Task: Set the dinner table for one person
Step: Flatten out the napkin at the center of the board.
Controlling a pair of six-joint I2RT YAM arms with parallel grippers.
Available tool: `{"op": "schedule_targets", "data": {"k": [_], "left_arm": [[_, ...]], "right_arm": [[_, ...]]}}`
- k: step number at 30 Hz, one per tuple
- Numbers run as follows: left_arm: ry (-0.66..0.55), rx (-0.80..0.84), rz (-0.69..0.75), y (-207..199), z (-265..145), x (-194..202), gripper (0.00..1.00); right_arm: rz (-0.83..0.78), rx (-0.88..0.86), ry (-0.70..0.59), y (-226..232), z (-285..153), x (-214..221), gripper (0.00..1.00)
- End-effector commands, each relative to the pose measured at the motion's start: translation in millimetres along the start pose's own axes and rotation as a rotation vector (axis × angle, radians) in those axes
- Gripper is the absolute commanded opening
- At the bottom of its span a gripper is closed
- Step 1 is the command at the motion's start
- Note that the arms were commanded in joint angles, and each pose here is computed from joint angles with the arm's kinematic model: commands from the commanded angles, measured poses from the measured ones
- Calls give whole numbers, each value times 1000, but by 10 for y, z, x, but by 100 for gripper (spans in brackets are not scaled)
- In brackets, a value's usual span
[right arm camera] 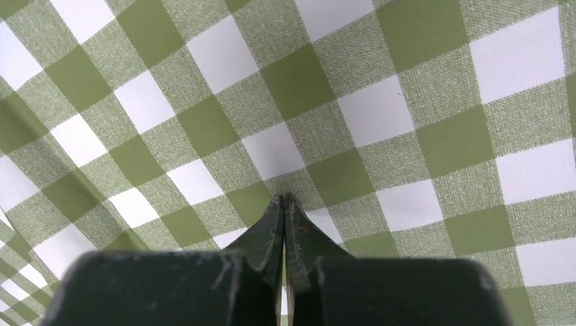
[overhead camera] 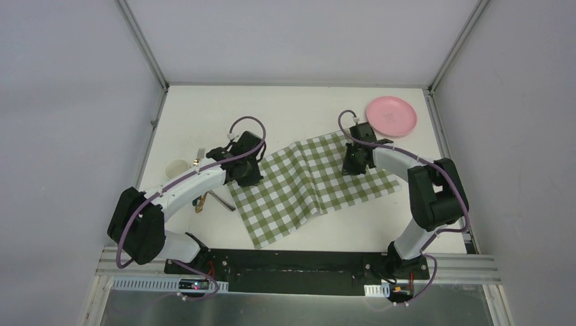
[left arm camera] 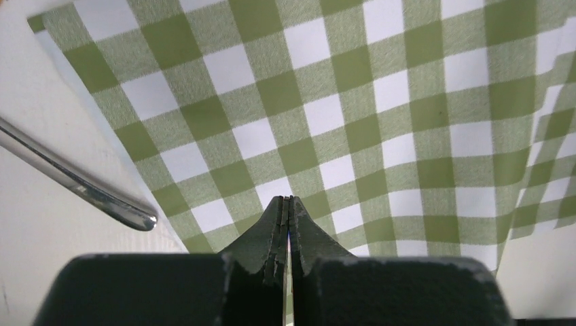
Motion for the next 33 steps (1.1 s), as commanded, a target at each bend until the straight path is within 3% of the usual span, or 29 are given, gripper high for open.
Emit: {"op": "schedule_targets", "data": {"k": [1,17,27,30,31,33], "left_arm": [[46,55,24,-35,31,89,0],[74,86,28,-126,69,153,0],[99,153,57,-241,100,278,0],[109,279,91,-380,67,394,26],[101,318,101,-415,34,417,26],[90,343,112,-436,6,448,13]], "right_arm": [[60,117,32,-359,81,100,0],[261,201,-51,-920,-71,22,0],[290,199,-76,-961,-111,7,0],[287,108,-133,-834,-249,-88,0],[284,84,-151,-799,-301,-124,0],[276,39,-166,-722,-409,-187,0]]}}
Point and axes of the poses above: each gripper's point midway between its finger pads, its own z axis out along the fingers, its own y axis along the line the jaws close on, x = y × z, the point moved 4 cm from there along -z, back along the fingers, and after that the axes turned 4 degrees about -z, right-handed, at the moved point
